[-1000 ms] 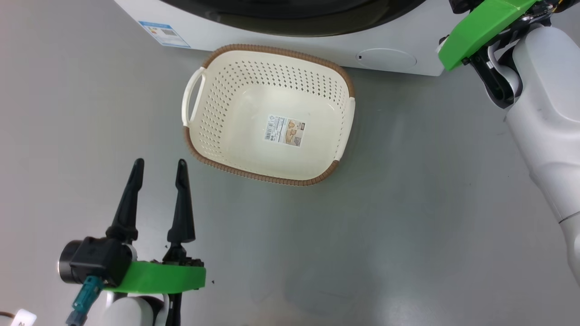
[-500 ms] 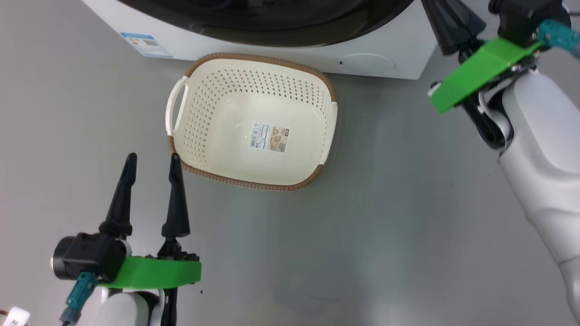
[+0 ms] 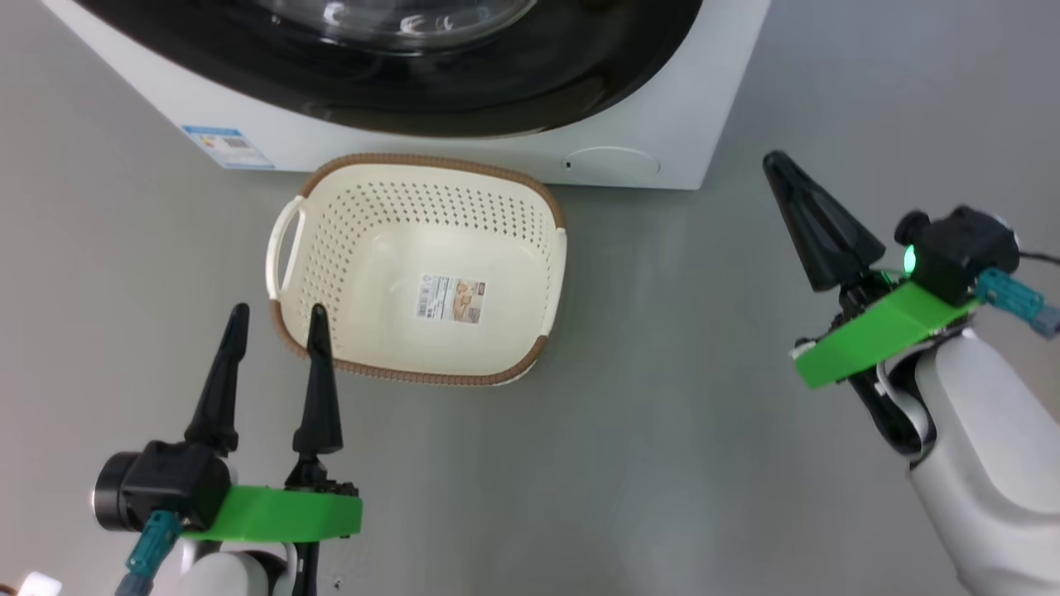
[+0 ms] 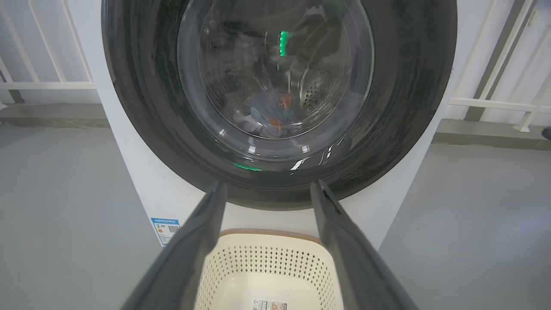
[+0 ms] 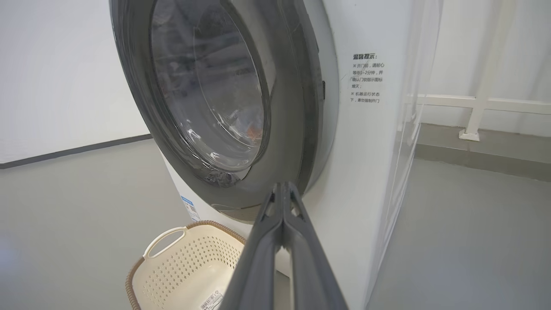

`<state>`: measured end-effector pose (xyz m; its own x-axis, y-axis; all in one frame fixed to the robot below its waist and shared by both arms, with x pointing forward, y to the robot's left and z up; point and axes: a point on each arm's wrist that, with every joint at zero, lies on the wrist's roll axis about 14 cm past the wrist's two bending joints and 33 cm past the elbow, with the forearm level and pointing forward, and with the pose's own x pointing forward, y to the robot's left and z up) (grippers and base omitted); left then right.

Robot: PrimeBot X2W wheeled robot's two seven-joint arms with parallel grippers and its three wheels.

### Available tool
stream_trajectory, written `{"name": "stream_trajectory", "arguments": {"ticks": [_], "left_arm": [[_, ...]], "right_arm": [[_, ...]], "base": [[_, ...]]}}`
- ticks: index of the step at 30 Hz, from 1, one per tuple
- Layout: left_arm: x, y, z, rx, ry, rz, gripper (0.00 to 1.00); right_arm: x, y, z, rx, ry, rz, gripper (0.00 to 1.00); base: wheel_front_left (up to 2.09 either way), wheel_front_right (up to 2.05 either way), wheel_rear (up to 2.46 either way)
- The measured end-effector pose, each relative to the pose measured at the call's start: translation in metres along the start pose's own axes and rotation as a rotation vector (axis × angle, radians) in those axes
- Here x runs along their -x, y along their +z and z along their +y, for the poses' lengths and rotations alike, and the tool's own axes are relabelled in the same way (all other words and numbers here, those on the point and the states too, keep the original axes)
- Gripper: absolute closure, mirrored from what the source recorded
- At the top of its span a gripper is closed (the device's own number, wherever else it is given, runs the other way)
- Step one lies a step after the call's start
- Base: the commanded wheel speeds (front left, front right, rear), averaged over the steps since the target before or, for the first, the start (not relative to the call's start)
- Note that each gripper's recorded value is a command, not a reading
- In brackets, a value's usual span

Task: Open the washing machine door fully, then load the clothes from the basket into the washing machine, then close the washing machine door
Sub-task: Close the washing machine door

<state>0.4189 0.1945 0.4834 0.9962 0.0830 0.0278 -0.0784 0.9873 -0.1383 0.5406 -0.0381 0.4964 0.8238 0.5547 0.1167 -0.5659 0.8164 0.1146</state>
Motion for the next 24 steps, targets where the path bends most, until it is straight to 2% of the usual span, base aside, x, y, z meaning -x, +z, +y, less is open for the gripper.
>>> {"name": "stream_trajectory", "arguments": {"ticks": [1, 2, 13, 24], "left_arm": [[0.000, 0.001, -0.002, 0.001, -0.006, -0.003, 0.00], [0.001, 0.002, -0.004, 0.001, -0.012, -0.006, 0.00], [0.019, 0.001, -0.018, 0.017, -0.070, 0.014, 0.00], [0.042, 0.006, -0.024, 0.011, -0.111, 0.013, 0.00]], "right_arm": [[0.006, 0.002, -0.002, -0.003, -0.017, -0.004, 0.08], [0.011, 0.004, -0.004, -0.003, -0.032, -0.008, 0.00], [0.071, 0.023, -0.024, 0.006, -0.208, -0.036, 0.00], [0.128, 0.039, -0.029, 0.011, -0.341, -0.057, 0.00]], "base": [[0.00, 0.00, 0.00], [0.00, 0.00, 0.00], [0.00, 0.00, 0.00], [0.00, 0.00, 0.00]]}}
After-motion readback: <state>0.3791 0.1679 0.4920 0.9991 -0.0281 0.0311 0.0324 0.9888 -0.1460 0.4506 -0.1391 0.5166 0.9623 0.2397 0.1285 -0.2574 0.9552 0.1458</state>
